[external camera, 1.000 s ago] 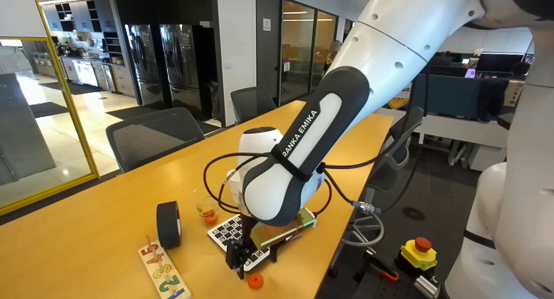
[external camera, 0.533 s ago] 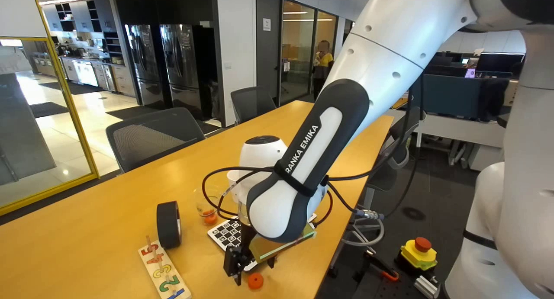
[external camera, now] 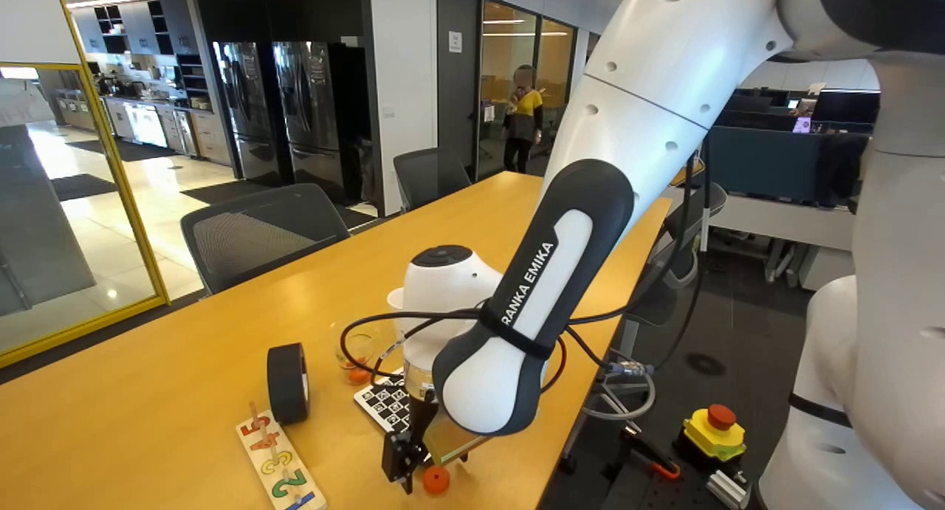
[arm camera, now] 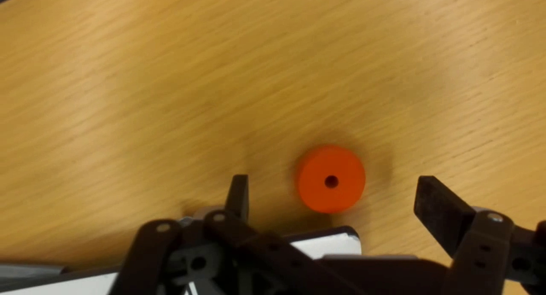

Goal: Put the blue disc in the white cup and the orange discs in the clear cup

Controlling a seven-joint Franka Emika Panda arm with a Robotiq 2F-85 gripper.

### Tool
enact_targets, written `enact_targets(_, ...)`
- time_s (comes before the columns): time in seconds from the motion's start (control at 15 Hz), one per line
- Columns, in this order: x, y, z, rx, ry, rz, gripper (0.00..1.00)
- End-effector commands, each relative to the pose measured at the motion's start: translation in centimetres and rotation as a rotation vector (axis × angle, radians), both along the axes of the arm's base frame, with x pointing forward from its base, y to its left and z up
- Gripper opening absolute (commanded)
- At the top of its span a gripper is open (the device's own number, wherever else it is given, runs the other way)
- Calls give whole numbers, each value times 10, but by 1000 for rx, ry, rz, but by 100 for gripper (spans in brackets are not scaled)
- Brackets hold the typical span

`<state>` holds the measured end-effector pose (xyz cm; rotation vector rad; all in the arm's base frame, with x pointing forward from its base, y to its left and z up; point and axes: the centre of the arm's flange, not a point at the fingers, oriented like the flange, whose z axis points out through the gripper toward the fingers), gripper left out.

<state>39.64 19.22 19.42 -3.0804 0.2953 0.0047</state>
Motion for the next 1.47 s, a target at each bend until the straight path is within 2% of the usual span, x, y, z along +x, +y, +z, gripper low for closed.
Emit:
enact_targets(0.0,-1,6,-3,-25,-37,-16,100)
enact_targets(0.93,-4,10,-7,-39,-58,-37,100)
enact_targets(1.0,-5,10,-8,-40,-61,-34,75)
enact_targets(1.07,-5,10,-8,-41,-63,-31,74)
enact_targets(1.13,-5,10,-8,-44,-66,-29,68)
enact_targets(1.4,-5,10,-5,-49,-72,-28,36)
